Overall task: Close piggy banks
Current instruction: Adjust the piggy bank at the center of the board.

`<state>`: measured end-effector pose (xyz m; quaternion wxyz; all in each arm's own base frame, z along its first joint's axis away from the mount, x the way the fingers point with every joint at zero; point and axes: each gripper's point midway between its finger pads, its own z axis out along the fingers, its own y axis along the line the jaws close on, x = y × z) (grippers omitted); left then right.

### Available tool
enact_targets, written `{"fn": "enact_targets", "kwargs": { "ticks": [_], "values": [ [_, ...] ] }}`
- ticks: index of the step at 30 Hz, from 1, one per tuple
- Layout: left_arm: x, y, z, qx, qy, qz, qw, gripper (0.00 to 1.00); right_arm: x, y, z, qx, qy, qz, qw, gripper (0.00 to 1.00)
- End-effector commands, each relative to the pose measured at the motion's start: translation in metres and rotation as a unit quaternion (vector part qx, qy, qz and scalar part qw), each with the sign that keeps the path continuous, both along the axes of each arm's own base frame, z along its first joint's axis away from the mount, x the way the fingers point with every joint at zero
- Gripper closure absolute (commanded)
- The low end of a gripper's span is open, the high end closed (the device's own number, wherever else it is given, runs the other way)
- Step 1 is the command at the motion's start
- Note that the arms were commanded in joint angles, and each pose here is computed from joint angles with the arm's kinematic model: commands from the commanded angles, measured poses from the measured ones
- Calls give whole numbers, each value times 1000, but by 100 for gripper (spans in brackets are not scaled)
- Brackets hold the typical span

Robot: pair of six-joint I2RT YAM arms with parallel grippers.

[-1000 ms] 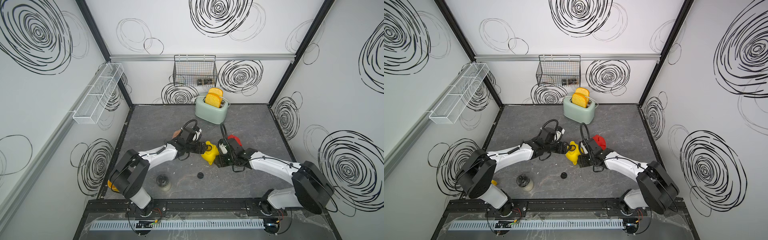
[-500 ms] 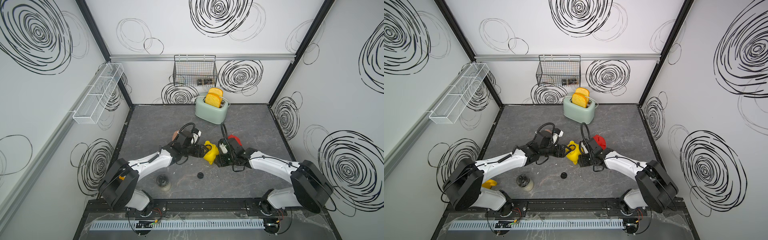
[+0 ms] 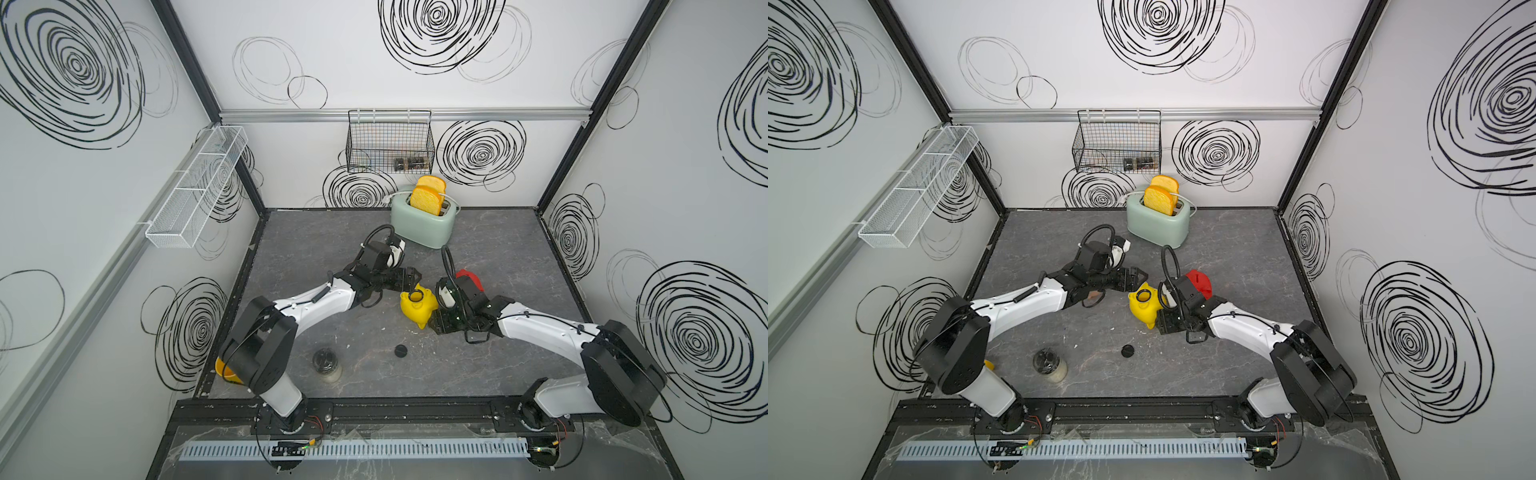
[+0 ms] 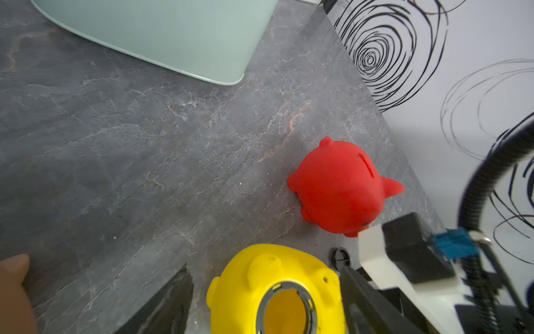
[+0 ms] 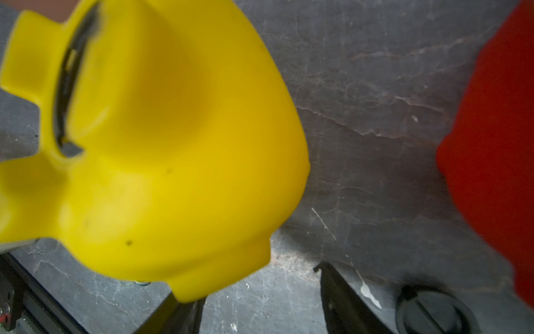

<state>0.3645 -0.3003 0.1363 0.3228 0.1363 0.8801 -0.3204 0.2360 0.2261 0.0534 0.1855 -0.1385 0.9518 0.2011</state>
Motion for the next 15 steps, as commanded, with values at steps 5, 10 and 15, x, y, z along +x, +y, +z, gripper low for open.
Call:
{"fn": "enact_targets", "kwargs": {
  "ticks": [5,10,15],
  "values": [
    [17,-8,-21,29,-7,-15,999,16,2,6,5,9,-5,0,1000,34],
    [16,-6,-30,40,4,-11,999,19,3,8,5,10,-5,-2,1000,34],
    [8,-4,-39,43,24,-11,999,22,5,9,5,11,-5,-6,1000,34]
  ]
}}
